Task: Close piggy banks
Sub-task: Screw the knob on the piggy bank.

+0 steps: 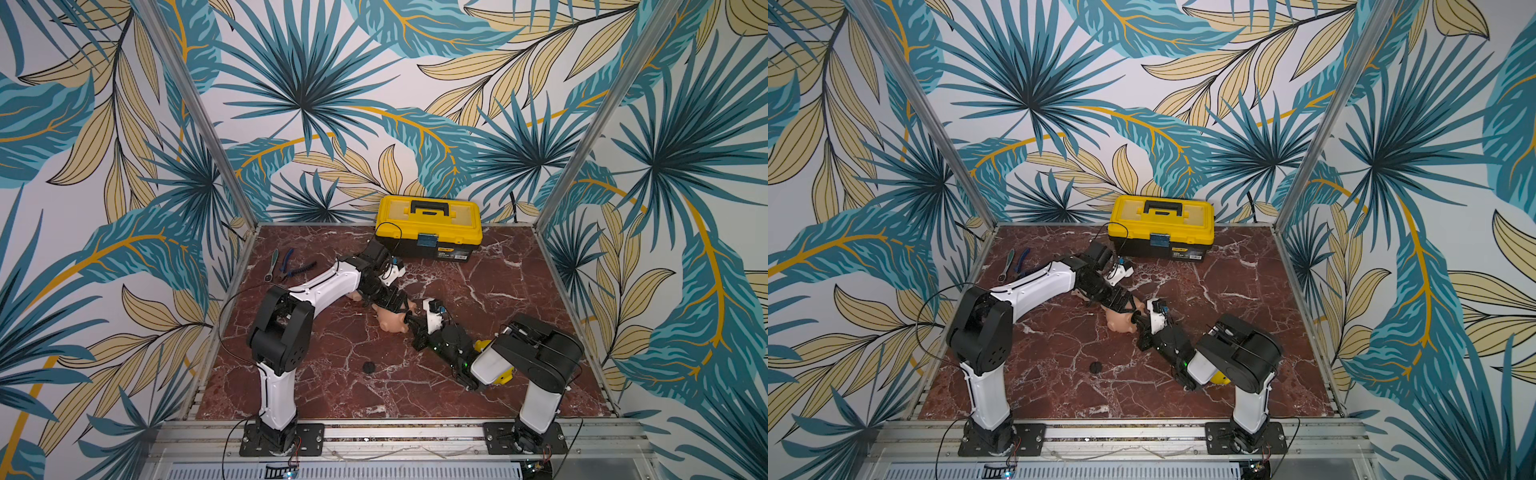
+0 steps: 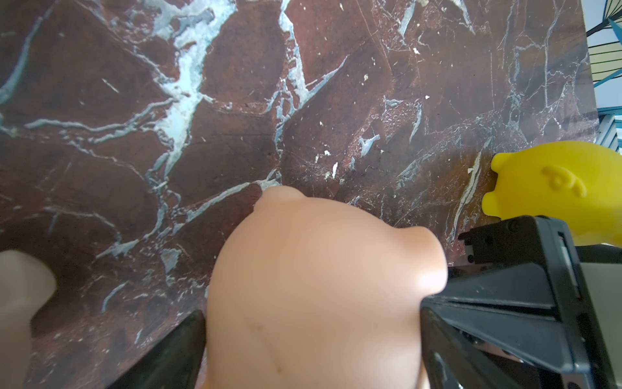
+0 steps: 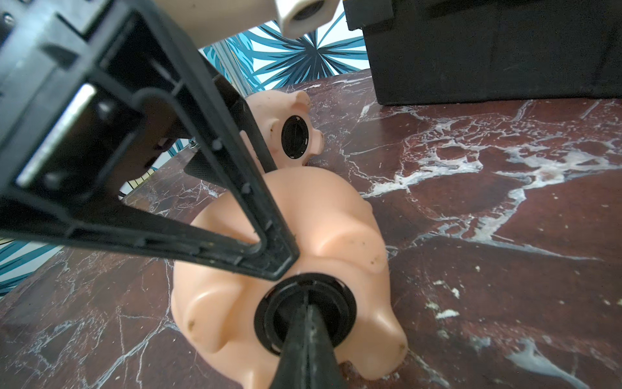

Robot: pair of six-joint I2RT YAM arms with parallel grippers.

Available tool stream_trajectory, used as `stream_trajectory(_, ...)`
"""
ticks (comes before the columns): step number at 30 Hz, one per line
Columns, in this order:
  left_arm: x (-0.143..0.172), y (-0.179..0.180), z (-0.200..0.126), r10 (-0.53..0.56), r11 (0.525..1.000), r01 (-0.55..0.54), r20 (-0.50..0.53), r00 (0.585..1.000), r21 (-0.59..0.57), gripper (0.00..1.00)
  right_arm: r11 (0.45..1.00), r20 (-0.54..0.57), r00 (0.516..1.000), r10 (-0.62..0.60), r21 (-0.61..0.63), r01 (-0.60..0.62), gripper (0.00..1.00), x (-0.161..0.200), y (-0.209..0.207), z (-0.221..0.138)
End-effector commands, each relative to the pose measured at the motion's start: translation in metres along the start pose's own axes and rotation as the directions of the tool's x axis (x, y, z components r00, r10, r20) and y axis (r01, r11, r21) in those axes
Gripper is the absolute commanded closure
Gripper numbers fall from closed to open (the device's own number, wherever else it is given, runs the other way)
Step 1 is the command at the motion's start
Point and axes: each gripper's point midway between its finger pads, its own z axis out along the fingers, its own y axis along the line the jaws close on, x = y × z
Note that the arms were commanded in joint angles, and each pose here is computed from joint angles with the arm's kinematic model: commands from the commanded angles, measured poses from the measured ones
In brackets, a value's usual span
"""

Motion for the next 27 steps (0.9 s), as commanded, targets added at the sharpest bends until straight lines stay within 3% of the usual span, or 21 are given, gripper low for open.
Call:
stream_trajectory(1, 0.034, 0.005, 0.02, -0.05, 0.999, 0.051, -0.124, 0.991, 0.007, 0.04, 1.0, 0.05, 0.999, 0.009, -0.01, -0.009, 1.0, -0.013, 0.004, 0.006)
stream_trajectory(11, 0.034, 0.006, 0.022, -0.052, 0.999, 0.054, -0.125, 0.991, 0.008, 0.04, 0.997, 0.057, 0.995, 0.08, 0.008, -0.08, 1.0, -0.013, 0.0, 0.007)
stream_trajectory(27, 0.037, 0.002, 0.025, -0.036, 0.999, 0.038, -0.115, 0.993, 0.022, 0.04, 0.938, 0.073, 0.937, 0.343, 0.025, -0.345, 1.0, -0.035, -0.003, 0.006)
